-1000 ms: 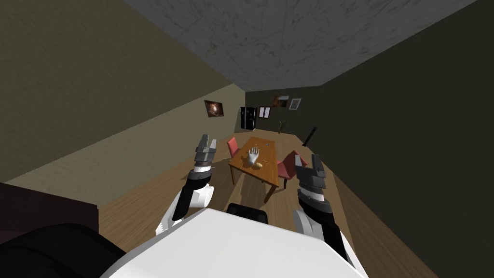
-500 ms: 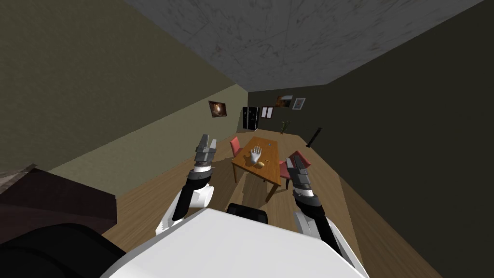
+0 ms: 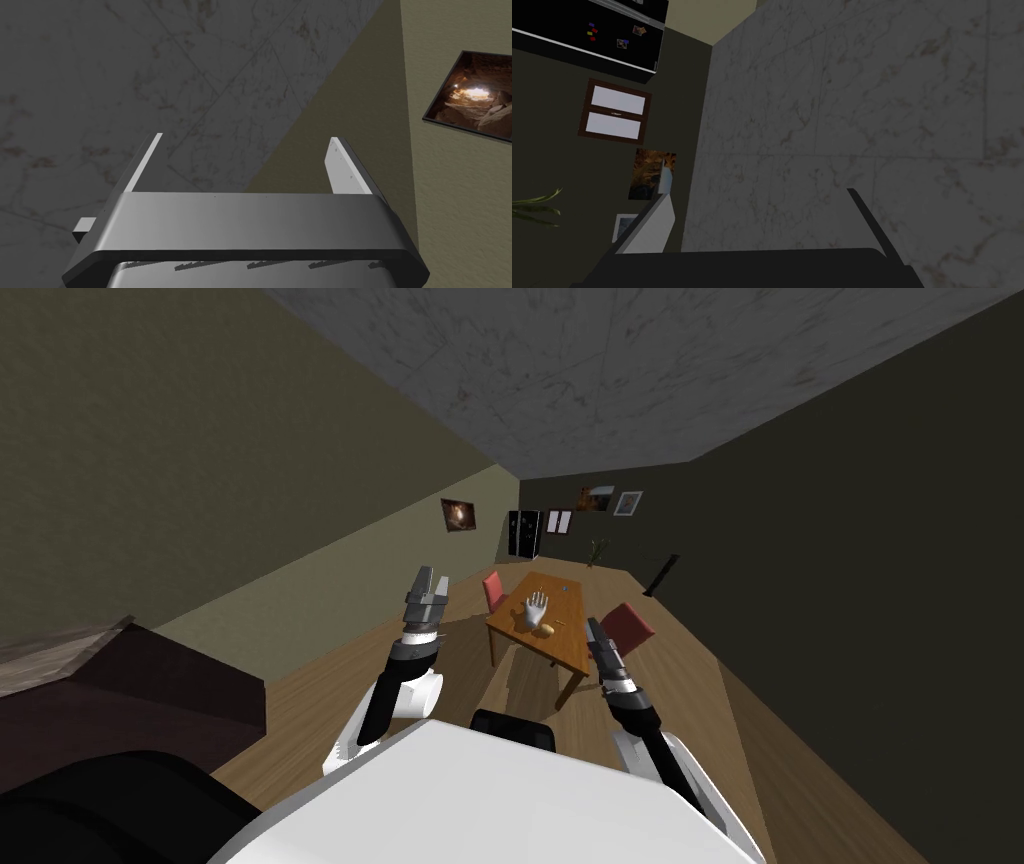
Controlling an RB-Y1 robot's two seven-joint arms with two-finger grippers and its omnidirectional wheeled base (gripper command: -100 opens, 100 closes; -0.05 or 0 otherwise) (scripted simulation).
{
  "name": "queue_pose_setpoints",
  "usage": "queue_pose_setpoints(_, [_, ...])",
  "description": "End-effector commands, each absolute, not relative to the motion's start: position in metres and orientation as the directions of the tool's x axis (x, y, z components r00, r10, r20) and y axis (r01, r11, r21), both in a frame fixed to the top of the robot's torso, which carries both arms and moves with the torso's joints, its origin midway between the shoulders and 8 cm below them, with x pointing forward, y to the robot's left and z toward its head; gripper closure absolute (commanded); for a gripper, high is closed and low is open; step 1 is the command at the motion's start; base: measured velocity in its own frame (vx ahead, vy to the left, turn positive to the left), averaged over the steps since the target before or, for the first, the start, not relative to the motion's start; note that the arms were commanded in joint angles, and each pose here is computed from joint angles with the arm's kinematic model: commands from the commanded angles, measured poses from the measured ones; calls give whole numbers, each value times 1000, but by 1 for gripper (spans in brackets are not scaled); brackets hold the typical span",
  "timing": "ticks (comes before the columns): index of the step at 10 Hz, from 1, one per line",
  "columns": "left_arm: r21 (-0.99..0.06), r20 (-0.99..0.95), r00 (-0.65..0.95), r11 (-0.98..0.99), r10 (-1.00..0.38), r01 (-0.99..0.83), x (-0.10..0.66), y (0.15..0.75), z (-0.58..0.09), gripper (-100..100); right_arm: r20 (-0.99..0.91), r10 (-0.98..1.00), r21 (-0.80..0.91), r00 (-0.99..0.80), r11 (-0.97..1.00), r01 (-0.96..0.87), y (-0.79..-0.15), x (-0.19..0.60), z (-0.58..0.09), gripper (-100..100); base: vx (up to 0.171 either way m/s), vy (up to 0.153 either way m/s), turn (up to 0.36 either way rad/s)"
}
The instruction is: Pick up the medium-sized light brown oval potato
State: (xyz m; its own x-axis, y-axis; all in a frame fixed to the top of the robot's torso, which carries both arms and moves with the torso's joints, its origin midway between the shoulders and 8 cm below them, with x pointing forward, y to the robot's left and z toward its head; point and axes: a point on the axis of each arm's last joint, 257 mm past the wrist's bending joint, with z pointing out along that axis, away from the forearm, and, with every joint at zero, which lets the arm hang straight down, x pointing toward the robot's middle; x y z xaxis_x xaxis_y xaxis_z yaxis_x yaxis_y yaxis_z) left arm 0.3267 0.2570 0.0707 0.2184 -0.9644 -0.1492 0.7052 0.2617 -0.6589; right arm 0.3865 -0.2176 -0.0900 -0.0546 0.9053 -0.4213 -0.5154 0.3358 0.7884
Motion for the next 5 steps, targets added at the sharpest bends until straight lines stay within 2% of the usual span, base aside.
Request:
queue_pose_setpoints(1, [-659, -149, 218, 262, -964, 705, 327, 257, 71, 0, -453, 889, 789, -65, 366, -493, -219, 392, -105, -100, -2, 46, 41])
queue_pose_setpoints(5, [-659, -149, 219, 262, -964, 705, 327, 257, 71, 0, -579, 808, 755, -106, 482, -445, -216, 404, -146, -100, 9, 42, 67])
